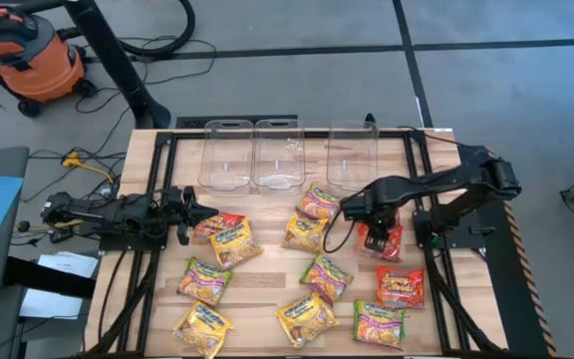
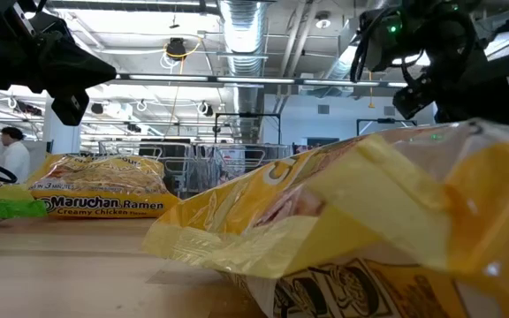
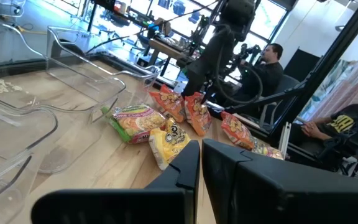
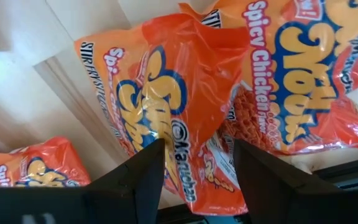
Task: Sort Maruchan noodles
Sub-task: Put the orange noodle pack into the right transparent bin
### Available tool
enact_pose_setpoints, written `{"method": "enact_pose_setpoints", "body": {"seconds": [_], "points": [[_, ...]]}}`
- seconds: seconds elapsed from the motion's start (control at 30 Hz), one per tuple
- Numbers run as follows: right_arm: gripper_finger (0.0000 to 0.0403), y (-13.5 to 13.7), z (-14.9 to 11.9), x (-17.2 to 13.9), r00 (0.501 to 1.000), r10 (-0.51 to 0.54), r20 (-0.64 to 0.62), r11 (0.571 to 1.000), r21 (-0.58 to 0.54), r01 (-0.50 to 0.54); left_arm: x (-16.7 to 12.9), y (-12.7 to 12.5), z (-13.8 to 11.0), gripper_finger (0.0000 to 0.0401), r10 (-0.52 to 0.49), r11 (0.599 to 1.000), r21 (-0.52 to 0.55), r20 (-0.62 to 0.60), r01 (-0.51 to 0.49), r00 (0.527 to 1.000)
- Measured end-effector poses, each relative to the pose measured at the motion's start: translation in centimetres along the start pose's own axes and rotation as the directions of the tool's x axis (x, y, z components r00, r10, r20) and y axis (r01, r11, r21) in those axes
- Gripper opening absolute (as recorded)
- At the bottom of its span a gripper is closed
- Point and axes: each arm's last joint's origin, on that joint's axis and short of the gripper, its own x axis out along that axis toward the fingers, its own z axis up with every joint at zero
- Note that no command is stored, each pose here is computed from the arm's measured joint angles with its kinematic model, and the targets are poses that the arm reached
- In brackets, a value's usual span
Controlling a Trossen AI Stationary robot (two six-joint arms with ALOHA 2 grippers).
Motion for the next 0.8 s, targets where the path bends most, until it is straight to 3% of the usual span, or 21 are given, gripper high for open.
{"method": "enact_pose_setpoints", "body": {"seconds": [0.23, 0.37, 0.6, 0.8], "points": [[0.0201, 0.13, 0.43, 0.66, 0.999, -0.010, -0.041, 1.000, -0.009, 0.010, 0.00, 0.00, 0.00, 0.0006, 0.000, 1.000, 0.000, 0.000, 0.000, 1.000], [0.0153, 0.13, 0.39, 0.65, 0.999, -0.008, -0.044, 1.000, -0.008, 0.008, 0.00, 0.00, 0.01, 0.0006, 0.001, 1.000, 0.000, 0.000, -0.001, 1.000], [0.0023, 0.13, 0.36, 0.64, 0.999, -0.002, -0.049, 1.000, -0.008, 0.001, 0.00, 0.00, 0.00, 0.0006, 0.001, 1.000, 0.000, 0.000, -0.001, 1.000], [0.0009, 0.07, 0.21, 0.63, 0.998, -0.008, -0.064, 1.000, -0.006, 0.008, 0.00, 0.00, 0.00, 0.0006, 0.000, 1.000, 0.000, 0.000, 0.000, 1.000]]}}
